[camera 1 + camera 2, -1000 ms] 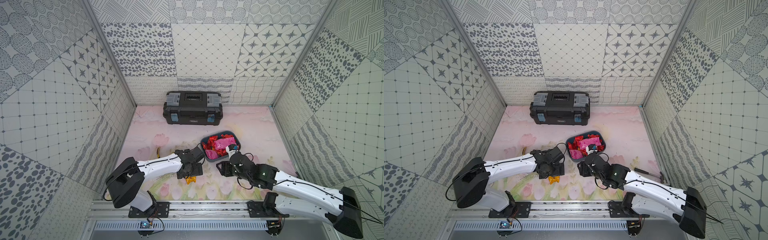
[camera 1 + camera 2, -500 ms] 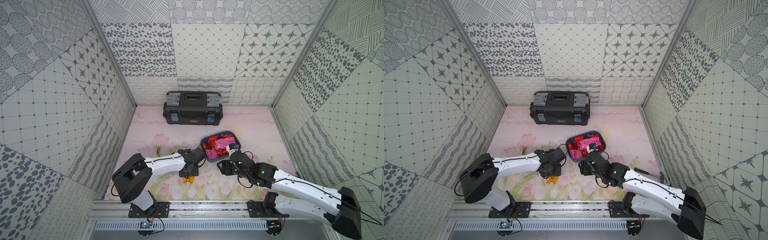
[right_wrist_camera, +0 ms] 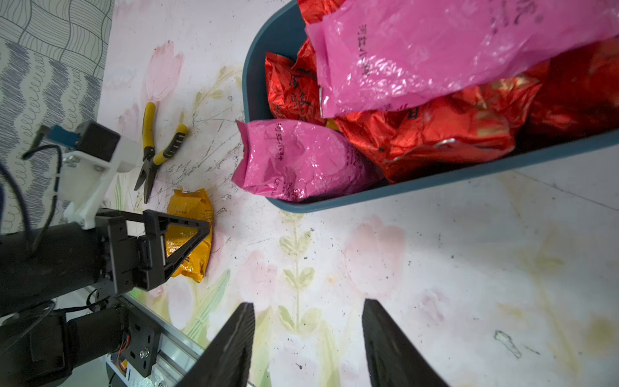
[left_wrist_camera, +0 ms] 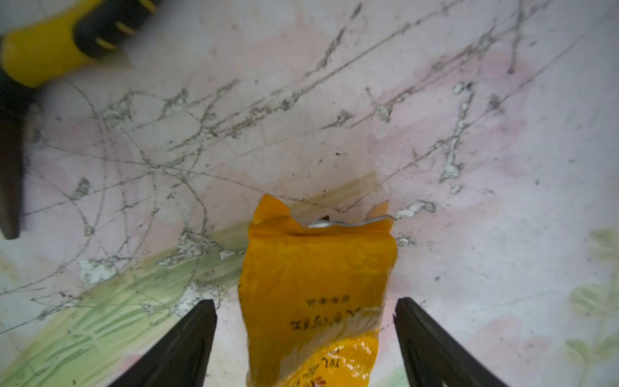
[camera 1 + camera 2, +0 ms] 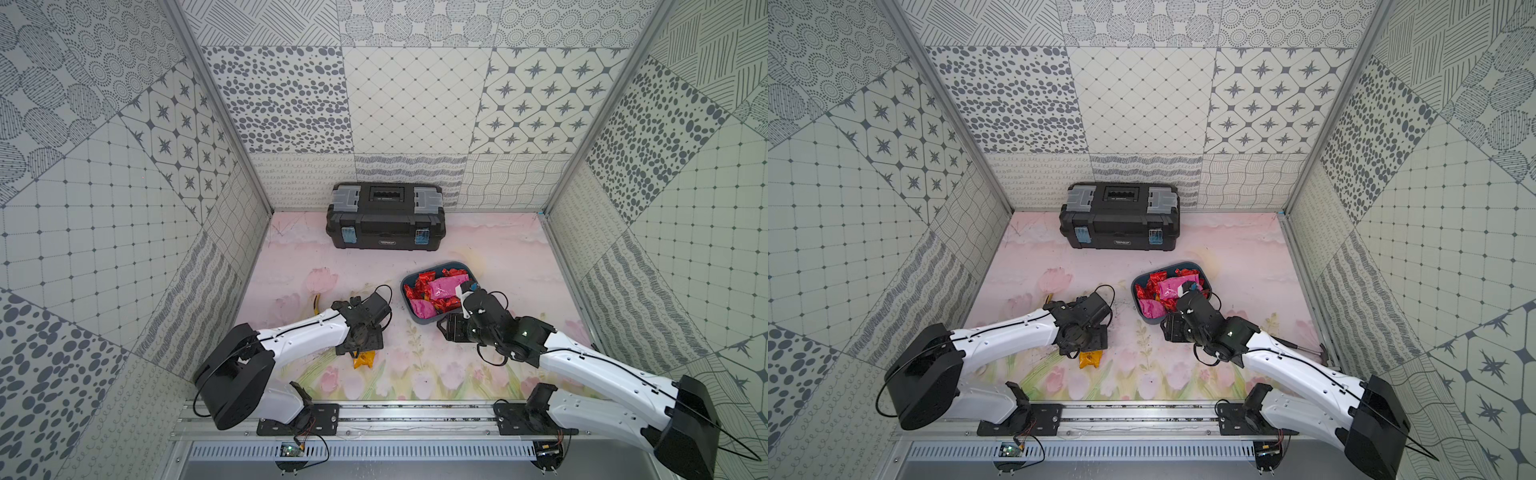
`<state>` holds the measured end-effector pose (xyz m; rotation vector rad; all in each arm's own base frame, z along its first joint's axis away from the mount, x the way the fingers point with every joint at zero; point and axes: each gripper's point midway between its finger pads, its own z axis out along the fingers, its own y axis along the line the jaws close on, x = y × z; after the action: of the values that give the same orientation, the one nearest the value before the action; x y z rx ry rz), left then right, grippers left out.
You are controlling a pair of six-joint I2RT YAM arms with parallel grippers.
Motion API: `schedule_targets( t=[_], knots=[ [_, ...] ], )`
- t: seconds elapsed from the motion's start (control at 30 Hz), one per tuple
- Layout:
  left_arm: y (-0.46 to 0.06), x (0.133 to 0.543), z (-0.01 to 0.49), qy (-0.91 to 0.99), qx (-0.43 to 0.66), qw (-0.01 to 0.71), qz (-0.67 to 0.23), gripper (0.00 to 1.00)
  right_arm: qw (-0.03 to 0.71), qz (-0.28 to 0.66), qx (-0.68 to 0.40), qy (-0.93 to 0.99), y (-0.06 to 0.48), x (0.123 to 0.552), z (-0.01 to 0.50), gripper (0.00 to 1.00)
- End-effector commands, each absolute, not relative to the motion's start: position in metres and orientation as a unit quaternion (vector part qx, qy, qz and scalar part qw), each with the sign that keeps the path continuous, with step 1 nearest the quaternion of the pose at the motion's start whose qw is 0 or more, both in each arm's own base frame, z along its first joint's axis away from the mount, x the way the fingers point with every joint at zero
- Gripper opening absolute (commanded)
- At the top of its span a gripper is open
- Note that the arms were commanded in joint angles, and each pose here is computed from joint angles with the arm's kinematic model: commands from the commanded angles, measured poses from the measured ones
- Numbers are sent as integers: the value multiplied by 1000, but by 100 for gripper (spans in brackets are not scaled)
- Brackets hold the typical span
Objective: Take the tea bags out of the storage box
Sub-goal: Place the tea bag at the center of the board, then pick up the tea bag from the storage box.
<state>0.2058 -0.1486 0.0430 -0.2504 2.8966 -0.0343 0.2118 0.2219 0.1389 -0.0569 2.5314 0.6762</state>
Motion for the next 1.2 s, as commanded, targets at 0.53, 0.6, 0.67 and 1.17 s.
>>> schedule_targets(
  t=[0.53, 0.6, 0.67, 1.17],
  knots=[
    [-237, 249, 193, 914, -54, 246, -318, 93, 239, 173, 40, 955, 178, 303, 180, 57],
    [-258, 252, 202, 903, -20, 242, -354, 93, 224, 193, 78, 952, 172, 305, 175, 56],
    [-276, 255, 207, 895, 10, 233, -380, 92, 219, 218, 101, 946, 169, 305, 175, 55],
    [-365, 306, 169, 887, 86, 157, -425, 76, 258, 244, 145, 923, 135, 272, 185, 54]
  ],
)
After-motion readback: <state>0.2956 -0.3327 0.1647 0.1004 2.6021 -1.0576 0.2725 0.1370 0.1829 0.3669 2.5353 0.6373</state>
